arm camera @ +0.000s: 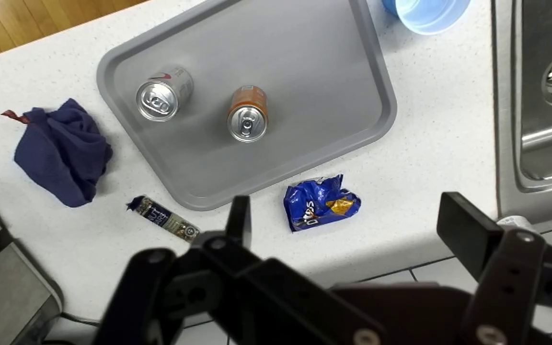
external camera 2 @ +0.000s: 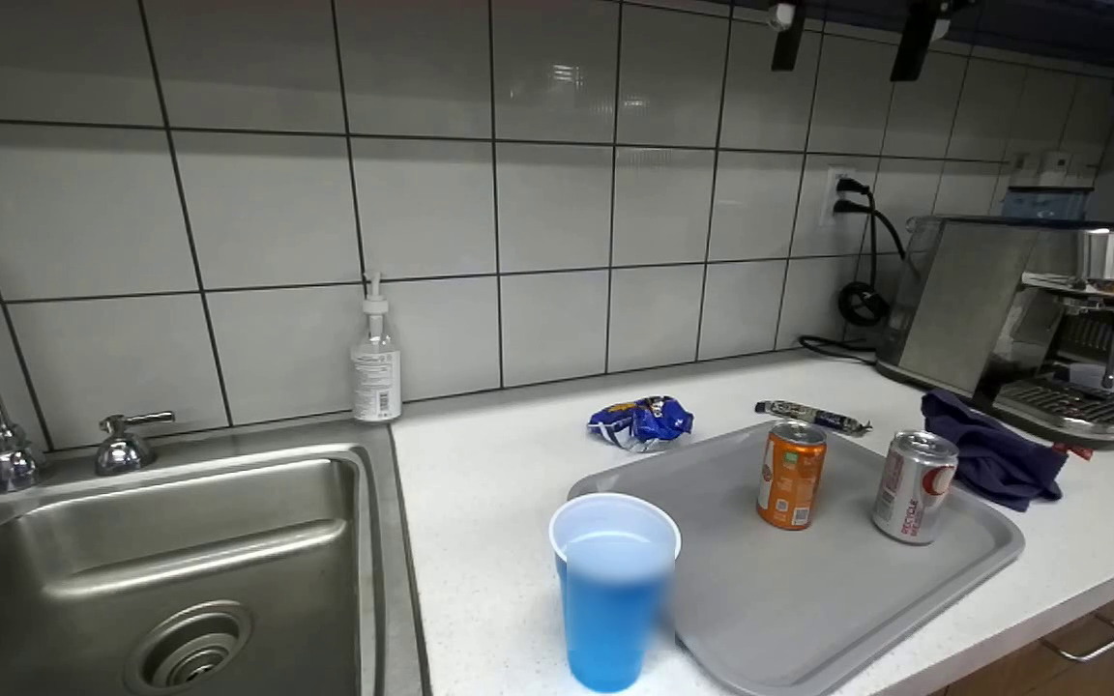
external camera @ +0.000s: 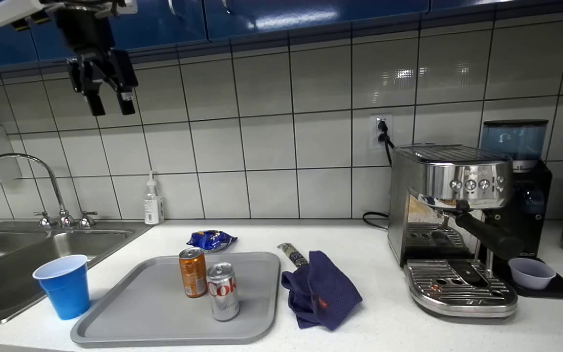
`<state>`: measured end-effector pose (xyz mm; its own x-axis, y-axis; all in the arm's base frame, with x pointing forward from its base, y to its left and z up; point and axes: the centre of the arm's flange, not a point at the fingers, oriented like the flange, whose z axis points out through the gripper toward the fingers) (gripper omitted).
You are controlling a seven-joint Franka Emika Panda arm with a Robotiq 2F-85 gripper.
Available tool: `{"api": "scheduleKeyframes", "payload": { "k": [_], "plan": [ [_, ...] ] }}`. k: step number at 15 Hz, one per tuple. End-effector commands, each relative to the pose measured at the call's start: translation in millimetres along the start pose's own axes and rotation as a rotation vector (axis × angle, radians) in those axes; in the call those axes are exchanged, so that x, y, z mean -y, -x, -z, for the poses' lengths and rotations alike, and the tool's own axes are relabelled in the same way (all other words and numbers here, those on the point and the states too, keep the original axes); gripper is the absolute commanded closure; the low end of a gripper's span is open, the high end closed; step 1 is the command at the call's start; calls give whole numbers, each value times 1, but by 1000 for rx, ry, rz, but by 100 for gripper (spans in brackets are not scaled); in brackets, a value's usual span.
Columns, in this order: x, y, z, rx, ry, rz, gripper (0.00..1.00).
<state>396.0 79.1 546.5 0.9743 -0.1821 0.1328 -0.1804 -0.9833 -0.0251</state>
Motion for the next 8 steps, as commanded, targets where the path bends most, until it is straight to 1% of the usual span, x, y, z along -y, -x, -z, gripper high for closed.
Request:
{"api": "scheduleKeyframes", "payload": {
  "k": [1, 6, 8],
  "plan": [
    [-8, 3, -10, -11, 13, 1, 0],
    [-15, 18, -36, -3, 44, 12, 0],
    [-17, 25, -49, 14, 51, 10, 0]
  ]
}}
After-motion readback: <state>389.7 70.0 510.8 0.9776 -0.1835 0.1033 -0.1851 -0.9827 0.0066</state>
